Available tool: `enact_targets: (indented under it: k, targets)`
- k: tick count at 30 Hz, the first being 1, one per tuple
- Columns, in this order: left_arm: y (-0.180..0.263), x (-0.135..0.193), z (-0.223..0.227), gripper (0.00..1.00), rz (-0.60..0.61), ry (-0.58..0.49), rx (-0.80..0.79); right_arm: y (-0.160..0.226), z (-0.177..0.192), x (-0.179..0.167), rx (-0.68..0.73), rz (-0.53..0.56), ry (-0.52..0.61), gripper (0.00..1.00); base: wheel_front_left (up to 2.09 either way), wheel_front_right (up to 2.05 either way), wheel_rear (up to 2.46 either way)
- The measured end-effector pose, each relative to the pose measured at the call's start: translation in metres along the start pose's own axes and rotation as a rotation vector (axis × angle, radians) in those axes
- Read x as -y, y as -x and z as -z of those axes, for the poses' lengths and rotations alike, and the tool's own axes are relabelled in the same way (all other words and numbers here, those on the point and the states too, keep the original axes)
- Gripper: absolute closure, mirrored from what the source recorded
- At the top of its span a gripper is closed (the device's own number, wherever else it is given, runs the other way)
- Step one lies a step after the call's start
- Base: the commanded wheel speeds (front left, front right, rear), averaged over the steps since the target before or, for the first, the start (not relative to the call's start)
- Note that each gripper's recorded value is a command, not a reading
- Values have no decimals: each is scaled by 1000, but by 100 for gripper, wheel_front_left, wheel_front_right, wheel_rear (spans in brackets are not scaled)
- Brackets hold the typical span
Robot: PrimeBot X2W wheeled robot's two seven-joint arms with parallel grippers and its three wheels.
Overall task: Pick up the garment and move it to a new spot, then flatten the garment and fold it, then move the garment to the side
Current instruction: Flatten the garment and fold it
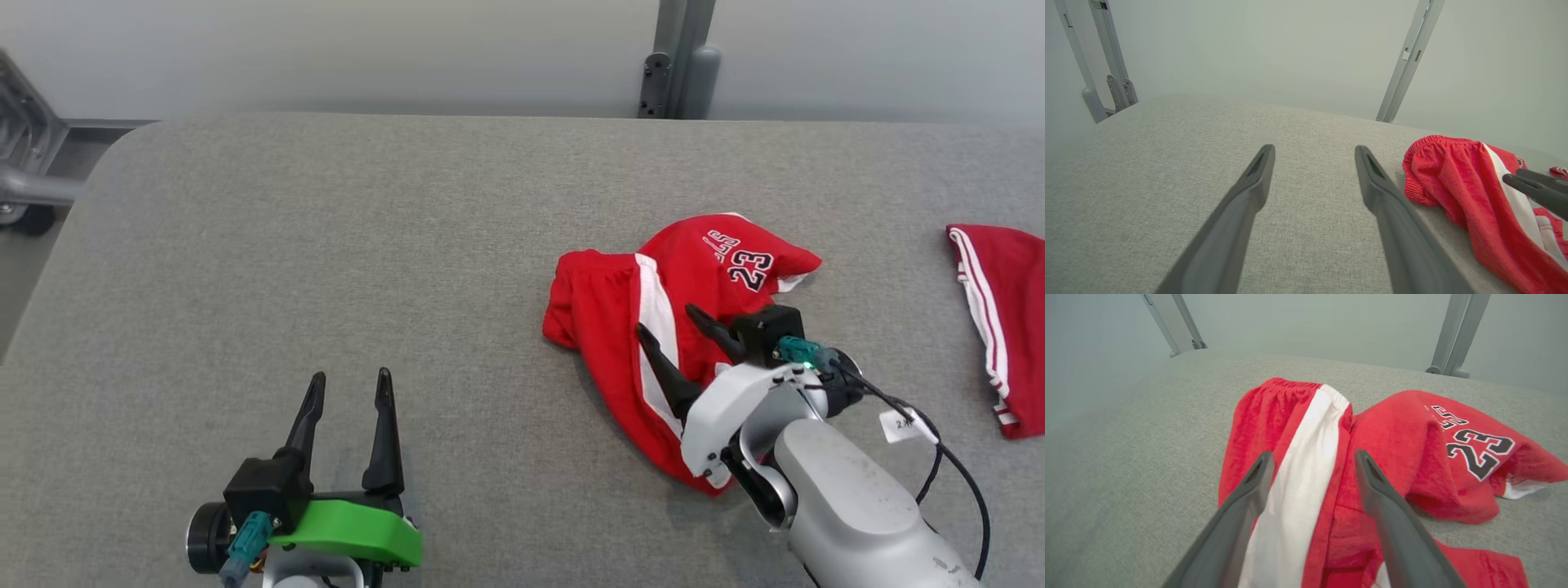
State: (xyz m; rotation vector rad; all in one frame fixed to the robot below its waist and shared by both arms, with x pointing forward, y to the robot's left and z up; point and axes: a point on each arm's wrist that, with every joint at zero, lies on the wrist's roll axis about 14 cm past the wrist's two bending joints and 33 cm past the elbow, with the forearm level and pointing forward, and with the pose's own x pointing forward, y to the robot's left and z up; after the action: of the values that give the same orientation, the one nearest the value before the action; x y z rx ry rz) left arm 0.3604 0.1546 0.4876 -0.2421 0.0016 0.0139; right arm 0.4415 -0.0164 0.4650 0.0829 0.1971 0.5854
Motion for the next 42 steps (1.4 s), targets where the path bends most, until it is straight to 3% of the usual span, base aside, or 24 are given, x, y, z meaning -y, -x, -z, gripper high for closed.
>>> enact_targets:
  k: [4, 5, 6, 8, 18, 27, 28, 29, 30, 31, 37, 42]
  targets:
    - [5, -13, -2, 0, -45, -2, 6, -14, 16, 1, -82, -3, 11, 0, 0, 0, 0]
    - [6, -17, -3, 0, -57, -2, 7, -17, 20, 0, -101, -6, 11, 4, 0, 0, 0]
    - [8, -20, -3, 0, -67, -3, 7, -20, 22, -3, -113, -13, 13, 52, 0, 0, 0]
    - [10, -26, -4, 0, -85, -5, 9, -26, 23, -11, -112, -38, 20, 100, 0, 0, 0]
    - [15, -33, -11, 0, -111, -3, 31, -37, 1, -79, -12, -225, 85, 100, 0, 0, 0]
    - [12, -30, -8, 0, -101, 0, 23, -16, 30, -148, -90, -447, 107, 100, 0, 0, 0]
    - [12, -29, -7, 0, -100, 0, 21, -15, 32, -151, -98, -457, 111, 87, 0, 0, 0]
    - [12, -29, -7, 0, -100, 0, 19, -15, 33, -151, -103, -461, 114, 57, 0, 0, 0]
    - [12, -29, -6, 0, -100, 0, 18, -15, 33, -151, -103, -462, 114, 4, 0, 0, 0]
    - [12, -29, -6, 0, -100, -1, 16, -16, 34, -151, -104, -464, 114, 0, 0, 0, 0]
    - [9, -27, -4, 0, -92, -1, 11, -12, 28, -154, -74, -480, 92, 0, 0, 0, 0]
    - [7, -17, -2, 0, -61, 1, 6, -13, 3, -130, 3, -417, 57, 0, 0, 0, 0]
